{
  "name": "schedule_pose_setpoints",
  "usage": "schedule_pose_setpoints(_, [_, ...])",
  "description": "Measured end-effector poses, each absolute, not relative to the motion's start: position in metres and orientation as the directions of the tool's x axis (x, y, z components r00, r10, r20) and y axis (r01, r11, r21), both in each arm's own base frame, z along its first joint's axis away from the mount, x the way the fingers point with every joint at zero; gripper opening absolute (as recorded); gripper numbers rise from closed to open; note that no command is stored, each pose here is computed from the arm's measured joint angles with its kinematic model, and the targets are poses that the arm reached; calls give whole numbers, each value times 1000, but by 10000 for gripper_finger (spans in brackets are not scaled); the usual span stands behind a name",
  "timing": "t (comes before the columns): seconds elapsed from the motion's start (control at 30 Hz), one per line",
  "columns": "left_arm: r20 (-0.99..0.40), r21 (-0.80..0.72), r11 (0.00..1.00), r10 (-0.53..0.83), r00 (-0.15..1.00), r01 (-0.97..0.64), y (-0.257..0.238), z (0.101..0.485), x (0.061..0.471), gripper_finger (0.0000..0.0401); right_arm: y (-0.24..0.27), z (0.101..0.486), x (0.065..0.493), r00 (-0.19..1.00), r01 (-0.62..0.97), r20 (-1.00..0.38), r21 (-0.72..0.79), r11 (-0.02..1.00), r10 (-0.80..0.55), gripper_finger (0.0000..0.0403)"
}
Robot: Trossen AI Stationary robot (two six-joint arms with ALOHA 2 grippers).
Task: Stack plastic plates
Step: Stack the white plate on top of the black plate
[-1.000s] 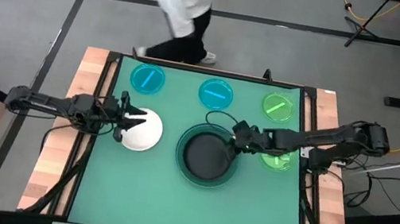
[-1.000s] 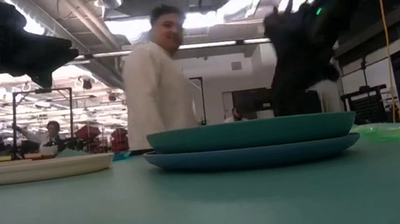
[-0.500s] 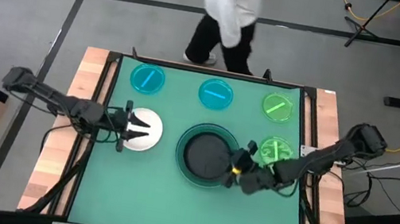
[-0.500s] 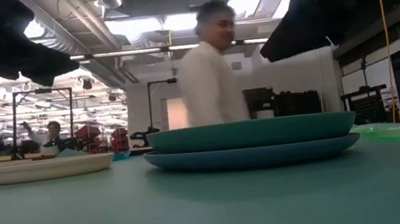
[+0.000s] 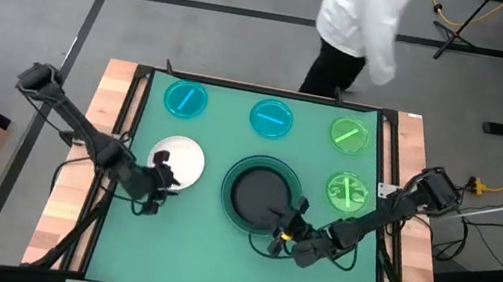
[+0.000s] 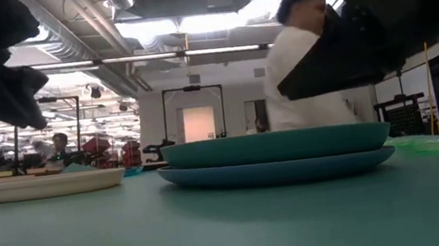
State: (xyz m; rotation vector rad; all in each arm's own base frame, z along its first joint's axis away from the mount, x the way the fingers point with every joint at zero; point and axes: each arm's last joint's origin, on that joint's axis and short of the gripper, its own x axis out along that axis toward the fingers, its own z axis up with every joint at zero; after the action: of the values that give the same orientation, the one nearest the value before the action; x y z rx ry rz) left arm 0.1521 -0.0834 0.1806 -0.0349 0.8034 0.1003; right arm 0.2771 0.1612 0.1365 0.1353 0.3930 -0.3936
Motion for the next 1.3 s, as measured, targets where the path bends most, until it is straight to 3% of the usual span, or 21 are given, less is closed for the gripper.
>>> schedule_pose_setpoints(0.47, [-883,179,948,273,382,-265,-100,155,171,128,162,136,278,855,369,-406,38,929,-323,147])
schedule_pose_setpoints(1.03, [-907,273,937,327,266,-219,-98,130,180,125,162,136,278,855,371,-405,42,928,-324,147])
schedule_pose_setpoints(1.13, [-904,290,934,339,259,-209,-98,127,181,103,162,136,278,855,372,-405,44,927,-324,147])
schedule_pose_setpoints(1.3, [-901,301,936,343,267,-184,-98,127,181,26,163,136,278,857,345,-425,54,937,-291,147])
